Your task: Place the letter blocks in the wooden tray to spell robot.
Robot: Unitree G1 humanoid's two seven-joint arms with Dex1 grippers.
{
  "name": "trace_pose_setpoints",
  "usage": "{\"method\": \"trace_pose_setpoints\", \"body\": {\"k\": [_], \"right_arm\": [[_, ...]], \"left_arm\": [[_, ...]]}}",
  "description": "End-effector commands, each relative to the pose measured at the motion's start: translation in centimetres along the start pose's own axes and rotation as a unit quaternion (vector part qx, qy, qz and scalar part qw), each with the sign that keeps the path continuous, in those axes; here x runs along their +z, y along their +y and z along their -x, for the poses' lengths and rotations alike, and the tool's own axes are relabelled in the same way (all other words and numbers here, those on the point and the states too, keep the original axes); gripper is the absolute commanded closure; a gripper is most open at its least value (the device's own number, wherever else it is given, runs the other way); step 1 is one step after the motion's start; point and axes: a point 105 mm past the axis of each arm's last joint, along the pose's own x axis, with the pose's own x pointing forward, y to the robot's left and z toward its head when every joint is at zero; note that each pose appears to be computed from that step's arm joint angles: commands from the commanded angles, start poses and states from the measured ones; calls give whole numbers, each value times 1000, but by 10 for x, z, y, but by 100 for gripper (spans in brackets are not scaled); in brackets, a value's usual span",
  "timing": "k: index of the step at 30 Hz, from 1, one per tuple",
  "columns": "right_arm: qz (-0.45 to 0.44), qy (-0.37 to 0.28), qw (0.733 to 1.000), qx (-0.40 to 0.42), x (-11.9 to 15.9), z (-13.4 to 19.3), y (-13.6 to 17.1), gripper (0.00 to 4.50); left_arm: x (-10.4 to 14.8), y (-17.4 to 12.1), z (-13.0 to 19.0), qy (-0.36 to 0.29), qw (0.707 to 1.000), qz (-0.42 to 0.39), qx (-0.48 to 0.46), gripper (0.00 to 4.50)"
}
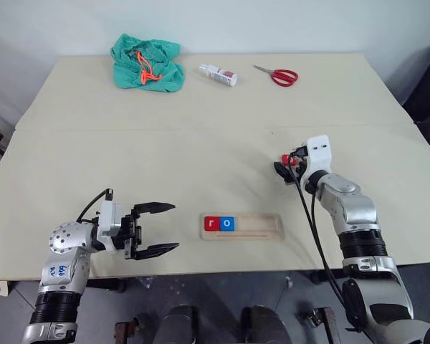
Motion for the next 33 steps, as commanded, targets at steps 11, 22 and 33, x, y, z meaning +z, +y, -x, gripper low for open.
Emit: {"method": "trace_pose_setpoints", "body": {"k": [11,22,33], "right_arm": [[2,-64,998,2,32,15,9,304],[3,-80,996,30,39,109,35,304],[-29,33,998,-38,-21,160,38,304]], "left_arm": [[10,-1,2,-13,1000,-13,-18,0],[4,8,14,2,1000,-4,-24,0],[2,12,11,3,999,3,-53,0]]}}
